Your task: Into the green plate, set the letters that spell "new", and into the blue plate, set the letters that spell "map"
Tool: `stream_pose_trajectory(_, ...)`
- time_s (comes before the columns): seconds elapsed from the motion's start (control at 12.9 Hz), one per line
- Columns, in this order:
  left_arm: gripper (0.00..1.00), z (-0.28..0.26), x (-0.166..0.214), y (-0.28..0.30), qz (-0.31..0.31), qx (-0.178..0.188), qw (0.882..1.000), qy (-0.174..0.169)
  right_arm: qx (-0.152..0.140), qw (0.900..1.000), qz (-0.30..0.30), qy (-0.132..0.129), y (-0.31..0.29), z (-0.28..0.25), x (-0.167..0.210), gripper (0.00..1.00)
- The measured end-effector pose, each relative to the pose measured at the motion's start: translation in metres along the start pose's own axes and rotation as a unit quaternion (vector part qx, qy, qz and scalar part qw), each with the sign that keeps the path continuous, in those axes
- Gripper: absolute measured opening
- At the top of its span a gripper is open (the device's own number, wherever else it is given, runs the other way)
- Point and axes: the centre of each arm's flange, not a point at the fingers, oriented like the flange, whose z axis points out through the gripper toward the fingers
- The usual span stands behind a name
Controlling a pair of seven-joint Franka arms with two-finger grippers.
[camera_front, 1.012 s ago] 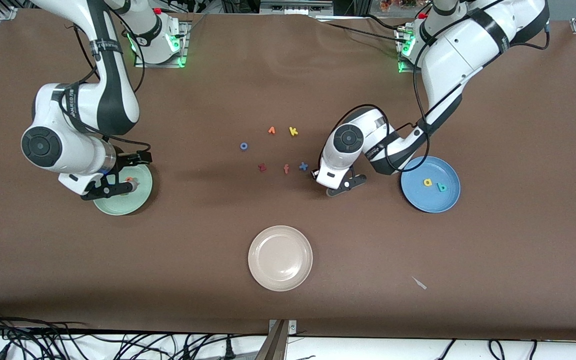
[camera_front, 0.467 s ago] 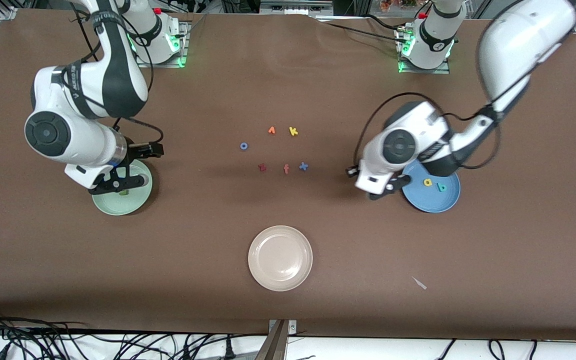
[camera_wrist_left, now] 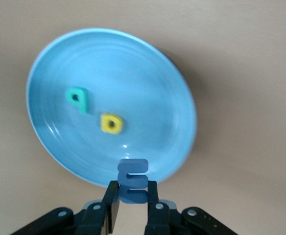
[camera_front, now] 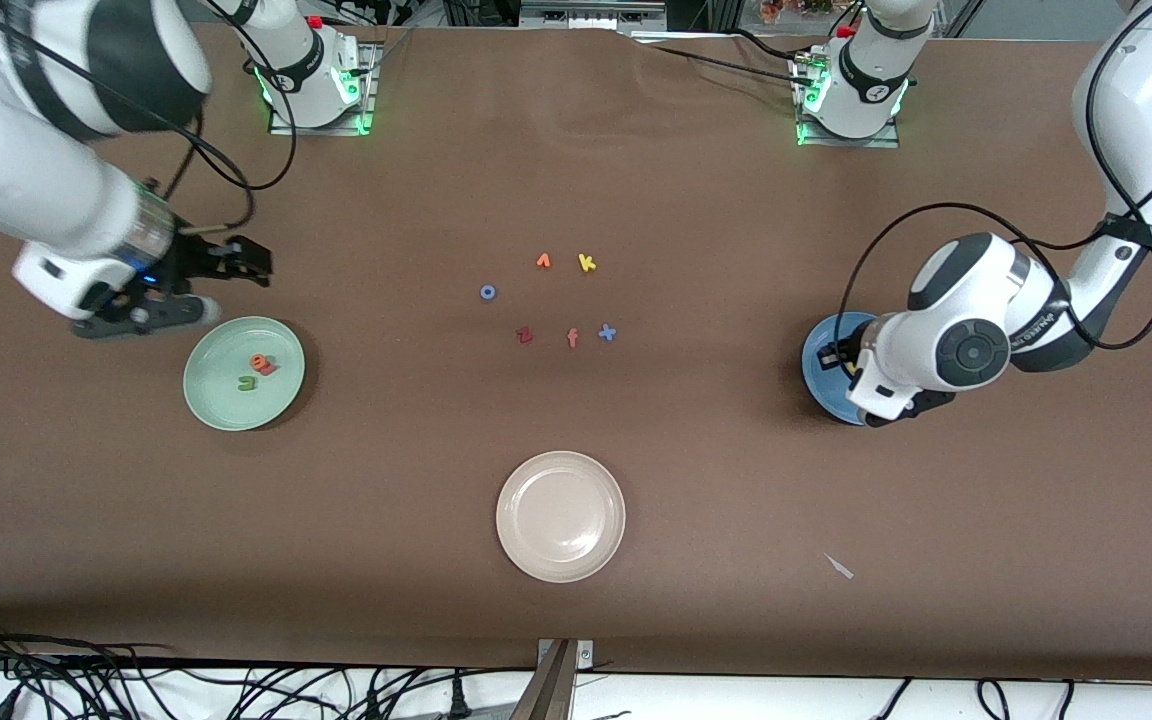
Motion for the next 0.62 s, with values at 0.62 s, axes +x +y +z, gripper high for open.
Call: stream_pose_trajectory(0.62,0.57,0.036,0.028,0.001,0.000,-0.034,0.999,0.021,0.006,0.999,0.045,-0.006,0.052,-0.048,-0.046,1.00)
